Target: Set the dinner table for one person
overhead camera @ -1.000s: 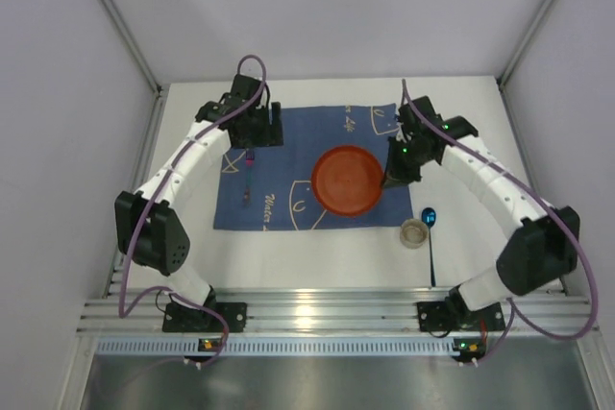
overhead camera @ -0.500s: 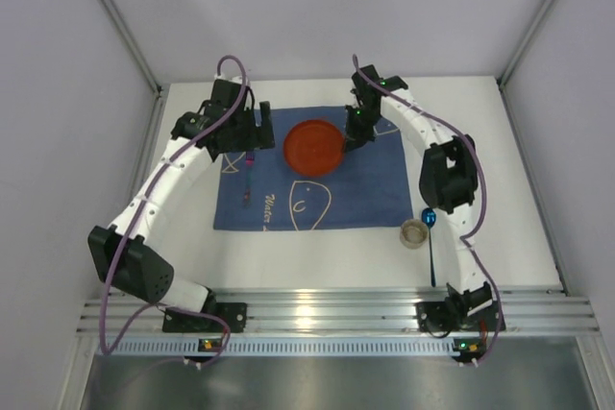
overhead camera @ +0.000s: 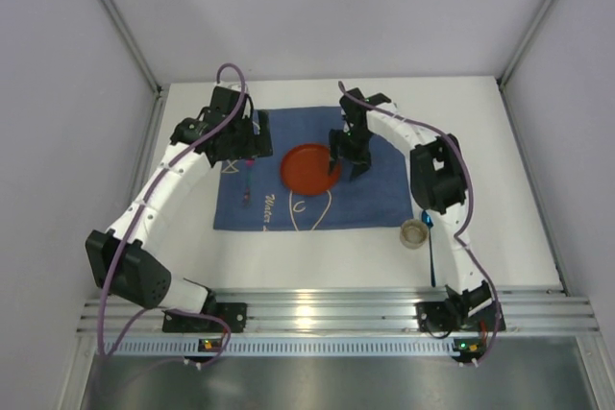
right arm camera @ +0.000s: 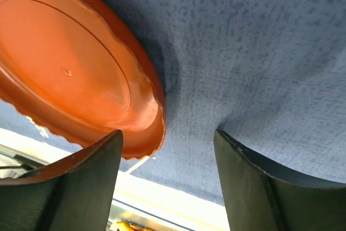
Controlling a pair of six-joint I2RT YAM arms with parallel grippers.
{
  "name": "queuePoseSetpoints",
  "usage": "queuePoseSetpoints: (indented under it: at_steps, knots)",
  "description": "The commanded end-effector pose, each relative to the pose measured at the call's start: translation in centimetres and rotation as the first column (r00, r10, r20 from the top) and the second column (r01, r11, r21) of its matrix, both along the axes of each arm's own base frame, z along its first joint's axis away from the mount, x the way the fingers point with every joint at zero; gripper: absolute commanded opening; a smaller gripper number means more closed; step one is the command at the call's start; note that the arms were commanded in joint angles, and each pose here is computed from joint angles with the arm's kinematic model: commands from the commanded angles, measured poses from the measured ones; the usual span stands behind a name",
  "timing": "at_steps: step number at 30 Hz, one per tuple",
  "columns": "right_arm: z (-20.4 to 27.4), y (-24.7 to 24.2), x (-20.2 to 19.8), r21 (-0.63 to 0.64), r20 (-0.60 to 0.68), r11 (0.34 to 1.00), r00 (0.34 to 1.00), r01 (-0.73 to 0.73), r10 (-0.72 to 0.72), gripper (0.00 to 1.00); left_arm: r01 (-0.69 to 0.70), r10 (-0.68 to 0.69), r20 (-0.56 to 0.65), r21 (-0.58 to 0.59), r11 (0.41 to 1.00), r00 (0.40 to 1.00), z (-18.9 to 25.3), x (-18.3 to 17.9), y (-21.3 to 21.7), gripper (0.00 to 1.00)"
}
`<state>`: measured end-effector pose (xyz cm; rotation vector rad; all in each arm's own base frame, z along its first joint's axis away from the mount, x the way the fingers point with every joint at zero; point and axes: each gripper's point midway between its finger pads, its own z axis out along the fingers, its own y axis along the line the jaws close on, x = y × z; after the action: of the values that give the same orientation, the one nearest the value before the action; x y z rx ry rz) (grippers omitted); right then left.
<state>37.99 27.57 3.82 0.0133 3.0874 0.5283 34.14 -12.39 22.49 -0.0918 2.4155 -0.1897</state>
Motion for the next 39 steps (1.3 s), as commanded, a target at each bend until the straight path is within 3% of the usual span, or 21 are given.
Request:
queuePoseSetpoints:
  at_steps: [1, 6, 8, 14, 15, 24, 32, 36, 39]
  knots:
    - [4.6, 0.1, 1.4, 0.061, 0.127, 0.998, 0.992, -0.031, 0.023, 0.69, 0.023, -0.022, 0.022, -0.035, 0.999, 1.0, 0.7, 1.3, -1.1, 0.92]
    - [12.7, -5.4, 1.2, 0.068, 0.297, 0.997, 0.954, 0.023, -0.042, 0.73, 0.071, -0.07, 0.029, -0.048, 0.996, 0.997, 0.6, 1.6, -2.9, 0.92]
    - [14.2, -8.2, -1.0, 0.041, 0.33, 0.999, 0.943, 0.036, -0.047, 0.78, 0.122, -0.121, 0.015, -0.045, 0.992, 0.993, -0.2, 1.3, -5.0, 0.92]
    - [11.1, -17.0, -9.6, -0.054, 0.238, 0.985, 0.96, 0.166, -0.149, 0.8, 0.228, -0.23, -0.031, -0.068, 0.971, 0.973, -3.0, 0.2, -11.8, 0.91]
    - [9.1, -18.2, -11.7, -0.086, 0.175, 0.975, 0.967, 0.203, -0.185, 0.8, 0.253, -0.256, -0.029, -0.087, 0.964, 0.966, -3.2, 0.0, -13.3, 0.9]
    - [3.5, -19.9, -18.1, -0.122, 0.046, 0.94, 0.948, 0.319, -0.316, 0.77, 0.313, -0.32, -0.043, -0.125, 0.942, 0.946, -3.8, 0.7, -17.8, 0.89]
    - [1.5, -20.5, -17.8, -0.157, 0.048, 0.931, 0.944, 0.33, -0.326, 0.62, 0.298, -0.305, -0.065, -0.108, 0.949, 0.95, -4.6, -0.4, -16.8, 0.88]
    - [0.5, -20.9, -17.4, -0.186, 0.053, 0.929, 0.948, 0.319, -0.315, 0.41, 0.282, -0.29, -0.076, -0.091, 0.955, 0.954, -5.1, -1.1, -15.8, 0.88]
    - [-0.1, -21.0, -17.0, -0.197, 0.045, 0.928, 0.949, 0.315, -0.313, 0.31, 0.272, -0.278, -0.076, -0.078, 0.959, 0.958, -5.1, -1.4, -15.1, 0.88]
